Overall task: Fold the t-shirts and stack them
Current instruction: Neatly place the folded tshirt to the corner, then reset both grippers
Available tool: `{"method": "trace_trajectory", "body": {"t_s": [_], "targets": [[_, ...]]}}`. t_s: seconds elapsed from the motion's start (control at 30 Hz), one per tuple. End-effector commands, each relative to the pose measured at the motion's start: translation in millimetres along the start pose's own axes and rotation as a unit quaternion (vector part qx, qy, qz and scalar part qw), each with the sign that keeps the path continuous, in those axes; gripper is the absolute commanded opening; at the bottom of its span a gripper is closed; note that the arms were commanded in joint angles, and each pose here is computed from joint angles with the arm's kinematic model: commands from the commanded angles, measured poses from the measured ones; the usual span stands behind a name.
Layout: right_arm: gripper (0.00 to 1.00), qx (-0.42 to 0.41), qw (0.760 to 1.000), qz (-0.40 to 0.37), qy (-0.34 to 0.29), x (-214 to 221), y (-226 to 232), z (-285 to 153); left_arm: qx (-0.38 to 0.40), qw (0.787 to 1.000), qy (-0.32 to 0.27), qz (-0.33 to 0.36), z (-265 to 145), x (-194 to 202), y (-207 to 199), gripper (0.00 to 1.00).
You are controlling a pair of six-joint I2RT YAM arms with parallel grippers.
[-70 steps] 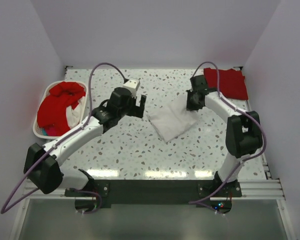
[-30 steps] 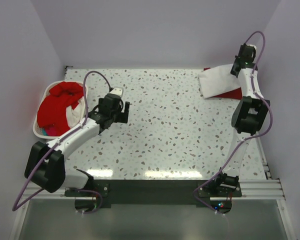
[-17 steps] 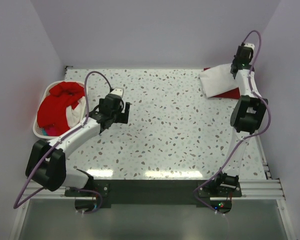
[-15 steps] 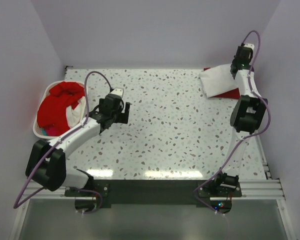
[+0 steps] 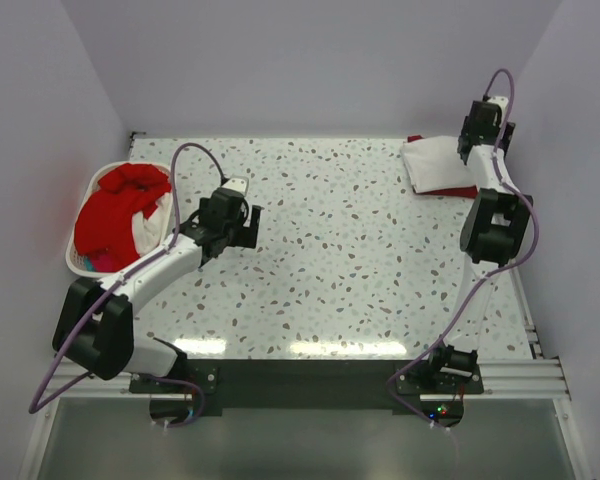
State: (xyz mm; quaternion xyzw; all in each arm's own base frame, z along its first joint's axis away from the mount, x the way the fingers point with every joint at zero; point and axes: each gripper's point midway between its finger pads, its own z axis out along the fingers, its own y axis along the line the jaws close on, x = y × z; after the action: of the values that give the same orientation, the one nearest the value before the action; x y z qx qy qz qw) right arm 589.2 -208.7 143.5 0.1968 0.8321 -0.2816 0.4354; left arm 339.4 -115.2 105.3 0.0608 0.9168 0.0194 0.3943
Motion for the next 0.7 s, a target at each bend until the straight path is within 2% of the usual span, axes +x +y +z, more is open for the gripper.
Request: {"method": "trace_trajectory", "body": {"t_s": [0.0,0.17,0.23,0.43,0.5,0.53,0.6,0.63,0.67], "targets": [[0.79,0.011,0.999,0.028,-0.042,-32,-10,-18,0.006,1.000,-0.023,-0.006,-1,-17,-1,1.00],[0.90,-0.018,0.999,0.007,-0.045,-36,8,-51,0.010,0.999,-0.035,-0.012,-8,-23,-1,1.00],[0.94,-0.047,0.997,0.008,-0.059,-50,21,-79,0.012,0.999,-0.043,-0.016,-12,-27,-1,1.00],[0.98,-0.155,0.987,0.015,-0.040,-37,67,-166,0.016,0.997,-0.073,-0.029,-29,-41,3,1.00],[0.98,-0.187,0.982,0.025,-0.030,-33,64,-204,0.018,0.996,-0.085,-0.036,-35,-44,4,1.00],[0.98,-0.212,0.977,0.031,-0.001,-14,67,-215,0.019,0.994,-0.099,-0.042,-43,-49,6,1.00],[0.99,-0.243,0.968,0.067,-0.013,-26,49,-255,0.019,0.992,-0.115,-0.056,-54,-54,9,1.00],[0.98,-0.254,0.965,0.062,0.006,-11,42,-268,0.019,0.991,-0.118,-0.060,-57,-55,11,1.00],[0.99,-0.269,0.960,0.077,-0.013,-21,24,-295,0.019,0.991,-0.118,-0.065,-63,-56,12,1.00]]}}
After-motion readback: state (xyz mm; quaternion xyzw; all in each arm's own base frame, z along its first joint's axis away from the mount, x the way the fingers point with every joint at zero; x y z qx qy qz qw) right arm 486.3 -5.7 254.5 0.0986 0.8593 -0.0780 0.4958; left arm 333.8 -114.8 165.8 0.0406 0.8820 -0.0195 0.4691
